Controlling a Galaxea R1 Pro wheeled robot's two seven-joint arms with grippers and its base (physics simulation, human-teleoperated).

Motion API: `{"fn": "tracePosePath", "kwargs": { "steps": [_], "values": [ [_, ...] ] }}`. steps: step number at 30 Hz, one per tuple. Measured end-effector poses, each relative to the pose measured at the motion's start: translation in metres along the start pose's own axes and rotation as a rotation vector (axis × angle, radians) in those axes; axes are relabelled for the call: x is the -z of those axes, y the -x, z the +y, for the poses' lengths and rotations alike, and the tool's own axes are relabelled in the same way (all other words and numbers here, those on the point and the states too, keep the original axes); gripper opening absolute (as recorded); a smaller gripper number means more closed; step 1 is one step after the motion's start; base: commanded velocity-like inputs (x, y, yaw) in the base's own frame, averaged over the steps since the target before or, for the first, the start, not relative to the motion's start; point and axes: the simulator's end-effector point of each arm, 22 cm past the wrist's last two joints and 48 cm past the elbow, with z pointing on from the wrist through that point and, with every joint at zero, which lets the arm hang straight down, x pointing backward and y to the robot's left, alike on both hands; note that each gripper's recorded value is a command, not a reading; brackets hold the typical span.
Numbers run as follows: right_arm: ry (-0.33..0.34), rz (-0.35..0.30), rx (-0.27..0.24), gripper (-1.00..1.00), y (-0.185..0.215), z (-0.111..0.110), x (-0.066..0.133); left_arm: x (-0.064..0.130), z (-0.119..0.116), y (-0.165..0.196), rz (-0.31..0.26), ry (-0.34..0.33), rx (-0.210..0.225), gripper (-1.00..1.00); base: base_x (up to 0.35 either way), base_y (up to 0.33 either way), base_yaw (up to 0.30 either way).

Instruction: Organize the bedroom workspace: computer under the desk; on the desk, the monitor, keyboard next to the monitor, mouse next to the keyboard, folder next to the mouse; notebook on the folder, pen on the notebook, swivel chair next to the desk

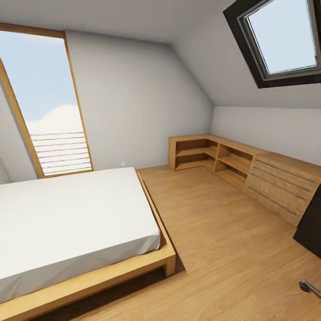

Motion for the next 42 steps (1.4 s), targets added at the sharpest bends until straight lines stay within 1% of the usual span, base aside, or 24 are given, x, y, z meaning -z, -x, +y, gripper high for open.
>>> {"fn": "tracePosePath", "kwargs": {
  "steps": [8, 9, 10, 11, 12, 13, 14, 15, 16, 17, 19, 20, 21, 22, 24, 27, 28, 30, 31, 34, 35, 36, 39, 42],
  "values": [
    [-0.002, -0.002, 0.004, 1.0, -0.001, -0.001, 0.012, 0.012, 0.0, -0.001, -0.001, 0.001, 0.003, 1.0, 0.0, 0.0, -0.006],
    [-0.002, -0.068, 0.005, 1.0, 0.022, -0.001, 0.014, 0.014, -0.001, 0.015, -0.035, -0.004, 0.008, 1.0, 0.0, 0.0, 0.0],
    [-0.002, -0.095, 0.005, 1.0, 0.03, -0.001, 0.016, 0.015, -0.001, 0.021, -0.048, -0.005, 0.008, 1.0, 0.0, 0.0, 0.0],
    [-0.001, -0.158, 0.004, 1.0, 0.049, 0.0, 0.02, 0.018, -0.001, 0.034, -0.076, -0.005, 0.008, 1.0, 0.0, 0.0, 0.0],
    [-0.001, -0.196, 0.003, 1.0, 0.061, 0.0, 0.021, 0.018, -0.001, 0.042, -0.091, -0.005, 0.007, 1.0, 0.0, 0.0, 0.0],
    [-0.001, -0.323, 0.002, 1.0, 0.097, 0.0, 0.03, 0.021, 0.0, 0.063, -0.136, -0.004, 0.006, 1.0, 0.0, 0.0, 0.0],
    [-0.001, -0.446, -0.001, 1.0, 0.13, 0.0, 0.041, 0.024, 0.001, 0.079, -0.17, -0.002, 0.005, 1.0, 0.0, 0.0, 0.0],
    [-0.002, -0.727, -0.006, 1.0, 0.204, -0.001, 0.08, 0.031, 0.002, 0.113, -0.248, 0.002, 0.005, 1.0, 0.0, 0.0, 0.0],
    [-0.003, -0.828, -0.005, 1.0, 0.238, -0.002, 0.1, 0.056, 0.002, 0.186, -0.412, 0.002, 0.007, 1.0, 0.0, 0.0, 0.0],
    [-0.004, -0.885, -0.006, 1.0, 0.256, -0.003, 0.114, 0.074, 0.001, 0.223, -0.496, 0.001, 0.007, 1.0, 0.0, 0.0, 0.0],
    [-0.017, -0.979, -0.016, 1.0, 0.288, -0.008, 0.141, 0.095, -0.003, 0.253, -0.572, -0.004, 0.012, 1.0, 0.0, 0.0, 0.0],
    [-0.025, -1.001, -0.023, 1.0, 0.295, -0.01, 0.149, 0.101, -0.004, 0.261, -0.591, -0.005, 0.013, 1.0, 0.0, 0.0, 0.0],
    [-0.039, -1.036, -0.036, 1.0, 0.31, -0.015, 0.161, 0.111, -0.006, 0.272, -0.622, -0.008, 0.016, 1.0, 0.0, 0.0, 0.0],
    [-0.046, -1.052, -0.044, 1.0, 0.317, -0.018, 0.167, 0.116, -0.006, 0.277, -0.634, -0.009, 0.019, 1.0, 0.0, 0.0, 0.0],
    [-0.06, -1.097, -0.061, 1.0, 0.338, -0.023, 0.183, 0.126, -0.007, 0.288, -0.666, -0.017, 0.04, 1.0, 0.0, 0.0, 0.0],
    [-0.064, -1.128, -0.07, 1.0, 0.35, -0.023, 0.193, 0.133, -0.006, 0.296, -0.705, -0.024, 0.064, 1.0, 0.0, 0.0, 0.0],
    [-0.065, -1.151, -0.072, 1.0, 0.354, -0.023, 0.198, 0.134, -0.005, 0.297, -0.729, -0.023, 0.07, 1.0, 0.0, 0.0, 0.0],
    [-0.067, -1.173, -0.074, 1.0, 0.356, -0.024, 0.202, 0.131, -0.002, 0.293, -0.763, -0.018, 0.075, 1.0, 0.0, 0.0, -0.083],
    [-0.076, -1.184, -0.072, 1.0, 0.355, -0.03, 0.202, 0.127, 0.006, 0.28, -0.813, -0.001, 0.078, 1.0, 0.0, 0.0, -0.203],
    [-0.083, -1.164, -0.068, 1.0, 0.347, -0.035, 0.195, 0.126, 0.013, 0.274, -0.841, 0.012, 0.084, 1.0, 0.0, 0.0, -0.246],
    [-0.086, -1.144, -0.066, 1.0, 0.341, -0.036, 0.188, 0.126, 0.017, 0.273, -0.852, 0.02, 0.098, 1.0, 0.0, 0.0, -0.285],
    [-0.086, -1.138, -0.063, 1.0, 0.339, -0.037, 0.186, 0.127, 0.018, 0.273, -0.856, 0.021, 0.102, 1.0, 0.0, 0.0, -0.29],
    [-0.083, -1.128, -0.06, 1.0, 0.335, -0.036, 0.183, 0.128, 0.019, 0.274, -0.867, 0.024, 0.111, 1.0, 0.0, 0.0, -0.296],
    [-0.082, -1.125, -0.059, 1.0, 0.334, -0.035, 0.182, 0.134, 0.023, 0.279, -0.899, 0.029, 0.117, 1.0, 0.0, 0.0, -0.298]
  ]
}}
